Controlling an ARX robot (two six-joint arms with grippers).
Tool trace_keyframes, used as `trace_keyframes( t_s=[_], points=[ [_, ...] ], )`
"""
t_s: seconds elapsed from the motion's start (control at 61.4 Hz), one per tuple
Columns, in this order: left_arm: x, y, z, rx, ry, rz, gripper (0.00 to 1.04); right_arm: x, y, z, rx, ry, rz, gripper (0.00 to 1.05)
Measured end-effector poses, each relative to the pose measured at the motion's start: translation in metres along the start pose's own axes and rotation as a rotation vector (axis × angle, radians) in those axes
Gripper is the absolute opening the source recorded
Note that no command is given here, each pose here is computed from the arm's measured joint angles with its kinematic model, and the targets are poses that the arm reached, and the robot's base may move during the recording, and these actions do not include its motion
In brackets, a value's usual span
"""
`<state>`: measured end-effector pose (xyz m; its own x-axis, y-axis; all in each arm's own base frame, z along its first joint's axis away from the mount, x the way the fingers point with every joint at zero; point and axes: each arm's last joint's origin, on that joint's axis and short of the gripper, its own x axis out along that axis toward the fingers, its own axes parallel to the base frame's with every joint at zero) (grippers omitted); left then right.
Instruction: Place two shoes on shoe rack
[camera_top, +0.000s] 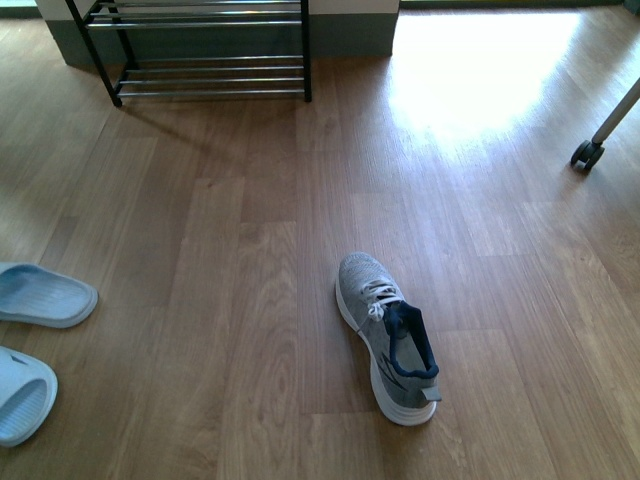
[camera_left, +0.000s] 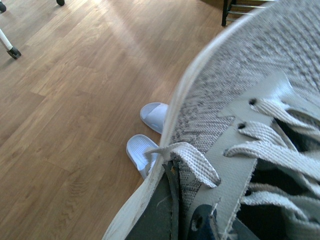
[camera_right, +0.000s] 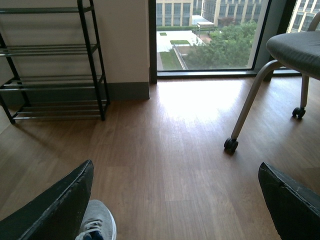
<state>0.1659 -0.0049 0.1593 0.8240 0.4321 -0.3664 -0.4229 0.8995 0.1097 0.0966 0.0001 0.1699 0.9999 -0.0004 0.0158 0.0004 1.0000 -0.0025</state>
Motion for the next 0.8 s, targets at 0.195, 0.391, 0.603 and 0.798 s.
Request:
trace_keyframes(
  t_s=[0.195, 0.391, 0.603, 0.798],
  points=[
    [0.000, 0.000, 0.000, 0.003, 0.002, -0.008, 0.01, 0.000, 0.000, 0.000, 0.000, 0.000, -0.001, 0.96],
    [0.000, 0.000, 0.000, 0.003, 0.001, -0.005, 0.01, 0.000, 0.000, 0.000, 0.000, 0.000, -0.001, 0.96],
    [0.000, 0.000, 0.000, 0.003, 0.001, 0.004, 0.01, 0.000, 0.000, 0.000, 0.000, 0.002, 0.008, 0.96],
    [0.000, 0.001, 0.000, 0.002, 0.000, 0.015, 0.01, 0.017, 0.000, -0.006, 0.042, 0.137, 0.315, 0.96]
  ],
)
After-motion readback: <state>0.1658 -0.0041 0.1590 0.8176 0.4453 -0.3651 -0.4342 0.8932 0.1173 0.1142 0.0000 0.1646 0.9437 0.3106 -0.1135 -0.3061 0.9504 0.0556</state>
